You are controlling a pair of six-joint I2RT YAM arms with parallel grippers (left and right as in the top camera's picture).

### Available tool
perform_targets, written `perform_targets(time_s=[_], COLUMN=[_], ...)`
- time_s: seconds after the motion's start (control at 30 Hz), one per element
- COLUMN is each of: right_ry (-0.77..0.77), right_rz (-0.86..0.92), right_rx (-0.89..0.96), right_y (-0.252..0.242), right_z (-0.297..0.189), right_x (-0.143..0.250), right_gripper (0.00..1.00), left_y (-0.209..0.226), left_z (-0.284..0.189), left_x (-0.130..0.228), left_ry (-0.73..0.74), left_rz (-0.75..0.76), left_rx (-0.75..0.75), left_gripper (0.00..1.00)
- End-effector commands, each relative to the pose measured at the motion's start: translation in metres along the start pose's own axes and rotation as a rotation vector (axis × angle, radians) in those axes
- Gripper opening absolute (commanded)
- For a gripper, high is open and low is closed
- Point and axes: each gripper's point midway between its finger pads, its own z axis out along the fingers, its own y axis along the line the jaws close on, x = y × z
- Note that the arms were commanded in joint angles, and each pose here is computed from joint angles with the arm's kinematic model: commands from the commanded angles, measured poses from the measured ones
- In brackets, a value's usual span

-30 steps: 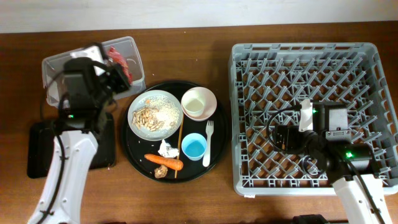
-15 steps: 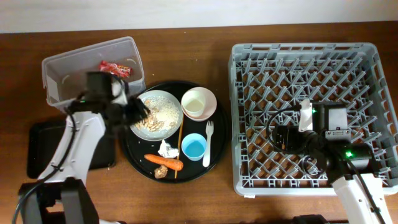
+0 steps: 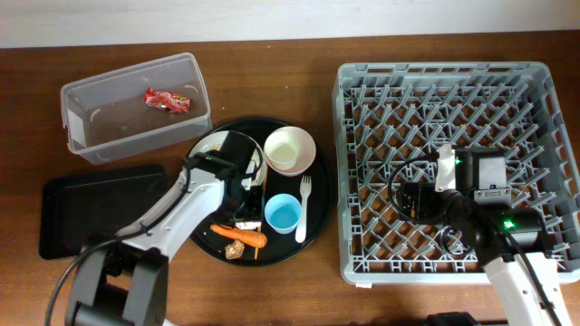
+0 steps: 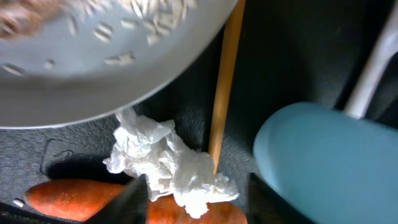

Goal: Sort waste into correct bins and load items into the dishwasher rack
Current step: 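Carry the meat scraps left and drop them into the clear bin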

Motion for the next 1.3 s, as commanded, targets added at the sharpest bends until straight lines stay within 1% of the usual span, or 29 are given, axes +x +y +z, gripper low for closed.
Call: perform_targets(time_s=[0.0, 0.03, 0.1, 0.17, 0.2, 0.23, 0.27, 0.3, 0.33, 0.37, 0.4, 0.43, 0.47, 0.5, 0.57, 0.6, 0.63, 0.67, 0.7, 0.83, 0.87, 0.9, 0.93, 1.03, 1.13, 1.17, 1.2, 1.23, 1.27], right_ry=[-0.024, -0.024, -0.024, -0.024, -0.024, -0.024, -0.025, -0.025, -0.025, -0.025, -0.025, -0.025, -0.025, -0.025, -0.025, -0.025, -0.025, -0.025, -0.025, -0.025, -0.025, -0.025, -0.025, -0.025, -0.025, -0.025, -0.025, -0.024, -0.024], right_rz=[0.003, 0.003, 0.003, 0.003, 0.003, 0.003, 0.003, 0.003, 0.003, 0.003, 0.003, 0.003, 0.003, 0.003, 0.003, 0.003, 0.003, 0.003, 0.003, 0.003, 0.003, 0.003, 0.003, 0.003, 0.003, 0.003, 0.003, 0.003, 0.003], right_rx=[0.012, 0.012, 0.012, 0.012, 0.012, 0.012, 0.012, 0.012, 0.013, 0.012, 0.013, 0.013, 0.013, 0.012, 0.012, 0.012, 0.012, 0.012, 0.012, 0.012, 0.012, 0.012, 0.012, 0.012, 0.012, 0.012, 0.012, 0.012, 0.012], right_y=[-0.002, -0.002, -0.002, -0.002, -0.002, -0.002, -0.002, -0.002, -0.002, -0.002, -0.002, -0.002, -0.002, -0.002, -0.002, -0.002, -0.002, -0.002, -0.002, -0.002, -0.002, -0.002, -0.002, -0.002, -0.002, -0.002, -0.002, -0.002, -0.002], right_z=[-0.006, -0.006, -0.006, -0.006, -0.006, -0.006, -0.006, -0.006, -0.006, -0.006, -0.006, -0.006, -0.006, -0.006, -0.006, -0.006, -0.006, -0.006, -0.006, -0.006, -0.006, -0.006, -0.006, -0.006, -0.006, -0.006, -0.006, -0.006, -0.006], right_x=[-0.007, -0.007, -0.007, -0.007, -0.007, -0.007, -0.007, -0.007, -0.007, -0.007, -0.007, -0.007, -0.007, -0.007, -0.007, -0.007, -0.007, -0.007, -0.007, -0.007, -0.007, -0.007, -0.007, -0.007, -0.007, -0.007, -0.007, -0.007, -0.007], right_gripper=[0.99, 0.99, 0.99, 0.99, 0.99, 0.99, 0.99, 0.99, 0.99, 0.99, 0.99, 0.99, 0.99, 0.99, 0.99, 0.99, 0.99, 0.99, 0.99, 0.99, 0.99, 0.99, 0.99, 0.99, 0.99, 0.99, 0.99, 0.99, 0.99], left_y=[0.007, 0.007, 0.007, 0.009, 0.011, 0.016, 0.021, 0.025, 0.034, 0.042, 0.065, 0.090, 0.107, 0.121, 0.138, 0.147, 0.153, 0.157, 0.159, 0.160, 0.160, 0.160, 0.160, 0.160, 0.159, 0.159, 0.157, 0.171, 0.171], left_z=[0.015, 0.015, 0.015, 0.010, 0.004, -0.016, -0.034, -0.049, -0.074, -0.092, -0.124, -0.151, -0.166, -0.178, -0.178, -0.165, -0.148, -0.133, -0.125, -0.120, -0.115, -0.104, -0.099, -0.091, -0.094, -0.103, -0.119, -0.134, -0.138], left_x=[0.015, 0.015, 0.015, 0.009, 0.004, -0.008, -0.023, -0.039, -0.066, -0.085, -0.119, -0.152, -0.174, -0.194, -0.217, -0.223, -0.227, -0.229, -0.229, -0.223, -0.215, -0.196, -0.185, -0.164, -0.166, -0.173, -0.183, -0.189, -0.197], left_ry=[0.078, 0.079, 0.078, 0.067, 0.062, 0.050, 0.017, -0.027, -0.109, -0.175, -0.314, -0.464, -0.571, -0.664, -0.736, -0.727, -0.701, -0.674, -0.656, -0.622, -0.585, -0.496, -0.448, -0.355, -0.363, -0.380, -0.426, -0.465, -0.515], left_rz=[0.004, 0.004, 0.004, -0.007, -0.023, -0.061, -0.082, -0.070, -0.100, -0.112, -0.148, -0.191, -0.217, -0.236, -0.256, -0.269, -0.277, -0.282, -0.285, -0.289, -0.294, -0.304, -0.309, -0.318, -0.299, -0.227, -0.277, -0.249, -0.351], left_rx=[-0.036, -0.036, -0.036, -0.033, -0.032, -0.029, -0.021, -0.011, 0.002, 0.009, -0.021, -0.053, -0.061, -0.061, -0.088, -0.121, -0.134, -0.144, -0.145, -0.149, -0.152, -0.162, -0.166, -0.175, -0.179, -0.191, -0.151, -0.244, -0.212], left_gripper=[0.44, 0.33, 0.15, 0.01, 0.00, 0.00, 0.00, 0.00, 0.00, 0.01, 0.01, 0.01, 0.07, 0.07, 0.21, 0.27, 0.48, 0.59, 0.60, 0.62, 0.62, 0.63, 0.62, 0.62, 0.62, 0.62, 0.62, 0.57, 0.54])
